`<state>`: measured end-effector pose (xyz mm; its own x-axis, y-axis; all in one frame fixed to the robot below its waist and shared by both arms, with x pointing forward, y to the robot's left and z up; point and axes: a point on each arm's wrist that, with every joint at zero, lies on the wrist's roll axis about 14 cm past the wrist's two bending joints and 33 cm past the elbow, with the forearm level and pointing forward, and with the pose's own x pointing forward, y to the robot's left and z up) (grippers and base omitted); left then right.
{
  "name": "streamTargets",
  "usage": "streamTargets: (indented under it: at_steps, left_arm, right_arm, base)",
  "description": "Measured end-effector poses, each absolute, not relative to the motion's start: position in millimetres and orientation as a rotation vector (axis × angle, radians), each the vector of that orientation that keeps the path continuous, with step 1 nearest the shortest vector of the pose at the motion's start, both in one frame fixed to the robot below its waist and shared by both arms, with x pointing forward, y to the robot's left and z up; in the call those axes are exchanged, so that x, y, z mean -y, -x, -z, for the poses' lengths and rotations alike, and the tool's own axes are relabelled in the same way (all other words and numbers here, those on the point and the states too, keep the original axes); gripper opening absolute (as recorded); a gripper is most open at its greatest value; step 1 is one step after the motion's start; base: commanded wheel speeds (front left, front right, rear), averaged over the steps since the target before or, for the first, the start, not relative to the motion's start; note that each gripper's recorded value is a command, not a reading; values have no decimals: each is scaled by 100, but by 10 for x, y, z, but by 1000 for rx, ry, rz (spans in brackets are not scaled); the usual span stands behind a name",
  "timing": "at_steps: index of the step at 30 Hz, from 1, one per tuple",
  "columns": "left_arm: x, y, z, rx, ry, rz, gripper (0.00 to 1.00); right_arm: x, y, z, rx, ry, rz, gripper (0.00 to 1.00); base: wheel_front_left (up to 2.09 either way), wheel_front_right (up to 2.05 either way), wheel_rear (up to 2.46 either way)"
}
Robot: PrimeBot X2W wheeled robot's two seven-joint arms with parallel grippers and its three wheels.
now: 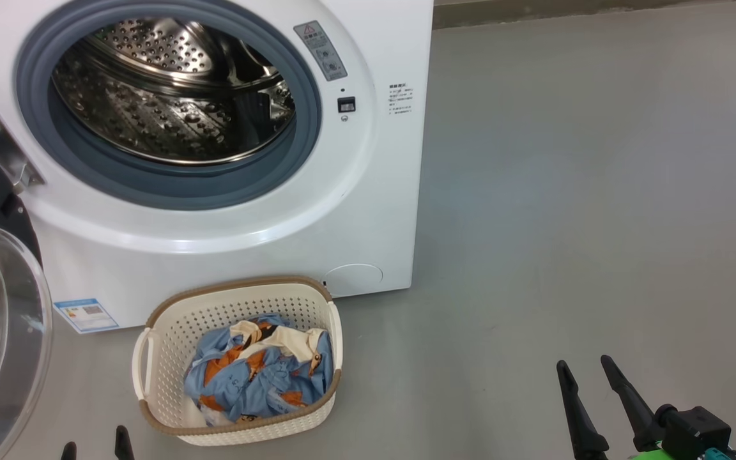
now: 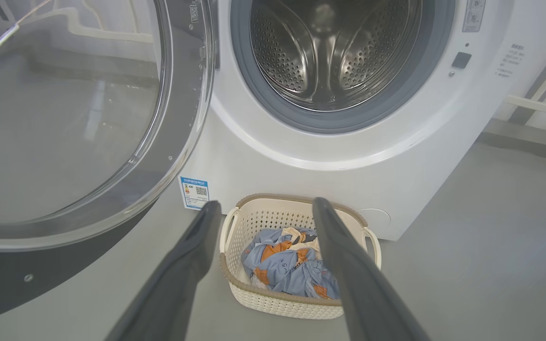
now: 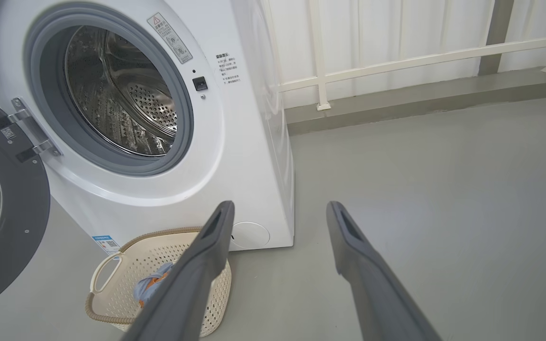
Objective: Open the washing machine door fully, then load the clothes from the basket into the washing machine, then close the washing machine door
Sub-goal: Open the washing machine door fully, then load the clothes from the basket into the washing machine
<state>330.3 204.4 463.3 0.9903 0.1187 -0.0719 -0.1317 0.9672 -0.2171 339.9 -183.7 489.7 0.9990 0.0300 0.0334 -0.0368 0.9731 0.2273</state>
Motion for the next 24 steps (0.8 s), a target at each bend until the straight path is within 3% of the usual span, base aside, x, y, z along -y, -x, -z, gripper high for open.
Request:
streamTargets:
  at_steps: [24]
  left_arm:
    - [-2041,-3301,-4610,-67,193,-114,100]
  right_arm:
    - [1820,-3412,-4865,18,-227,-41,100]
  base:
    - [3,-4,1]
